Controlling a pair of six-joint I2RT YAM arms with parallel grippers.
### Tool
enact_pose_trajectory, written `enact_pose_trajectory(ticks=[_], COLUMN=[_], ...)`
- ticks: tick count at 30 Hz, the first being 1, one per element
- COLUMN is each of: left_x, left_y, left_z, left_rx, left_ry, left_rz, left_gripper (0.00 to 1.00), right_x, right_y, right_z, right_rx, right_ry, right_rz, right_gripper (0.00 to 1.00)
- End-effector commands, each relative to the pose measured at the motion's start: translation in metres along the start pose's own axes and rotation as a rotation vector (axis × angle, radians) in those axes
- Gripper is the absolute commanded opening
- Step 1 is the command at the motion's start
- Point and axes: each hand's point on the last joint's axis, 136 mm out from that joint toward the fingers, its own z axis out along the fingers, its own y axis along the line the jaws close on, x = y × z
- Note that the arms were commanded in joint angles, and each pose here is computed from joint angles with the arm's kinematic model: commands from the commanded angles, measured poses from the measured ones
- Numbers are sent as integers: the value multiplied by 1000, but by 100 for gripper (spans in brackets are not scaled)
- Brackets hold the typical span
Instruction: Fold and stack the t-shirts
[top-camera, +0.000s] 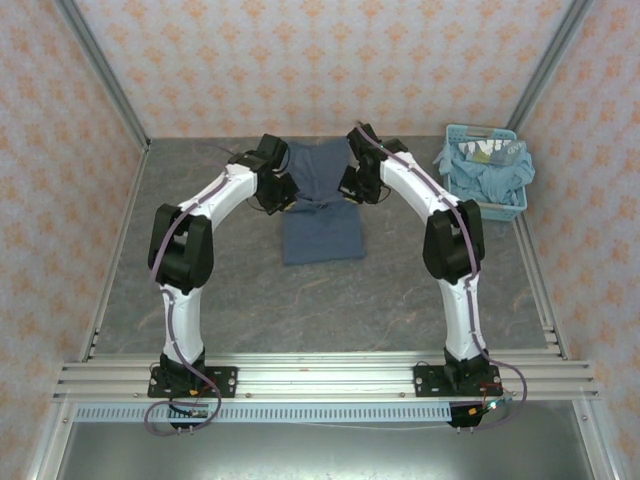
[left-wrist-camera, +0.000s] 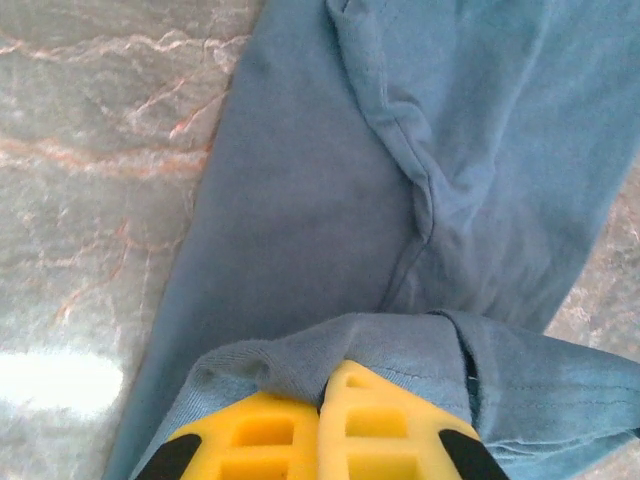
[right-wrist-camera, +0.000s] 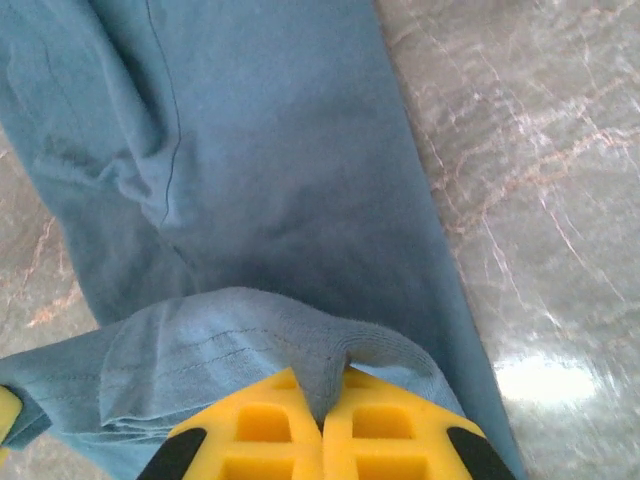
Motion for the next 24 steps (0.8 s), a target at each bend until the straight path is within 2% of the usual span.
enact_pose_trajectory(ticks=[1, 2, 5, 6, 8, 11, 14, 20, 22, 24], left_x=[-15, -19, -36, -41, -48, -42, -16, 76, 100, 118], left_y=[-1, -2, -10, -17, -27, -22, 3, 58, 63, 66], left_z=[3, 7, 3, -2, -18, -42, -55, -38, -28, -17], left_rx=[-10, -13, 19, 47, 86, 97, 105, 112, 145, 151], left_ry=[1, 1, -26, -44, -83, -123, -120, 12, 48, 75], left_rz=[7, 8, 7, 14, 39, 55, 6, -165, -215, -244], left_gripper=[0, 2, 29, 38, 49, 52, 52, 50, 51, 56], right_x=[-12, -17, -34, -41, -49, -50, -34, 33, 57, 79], right_y=[-2, -2, 4, 5, 6, 3, -5, -46, -54, -61], right_z=[11, 14, 17, 13, 1, -22, -36, -40, -37, -32], right_rx=[16, 18, -15, -21, -30, -11, -14, -49, -97, -133], right_ry=[5, 1, -16, -28, -44, -61, -58, -15, 15, 48], right_rz=[-9, -11, -28, -32, -37, -58, -51, 10, 39, 61], right_gripper=[0, 7, 36, 42, 47, 52, 54, 57, 58, 60])
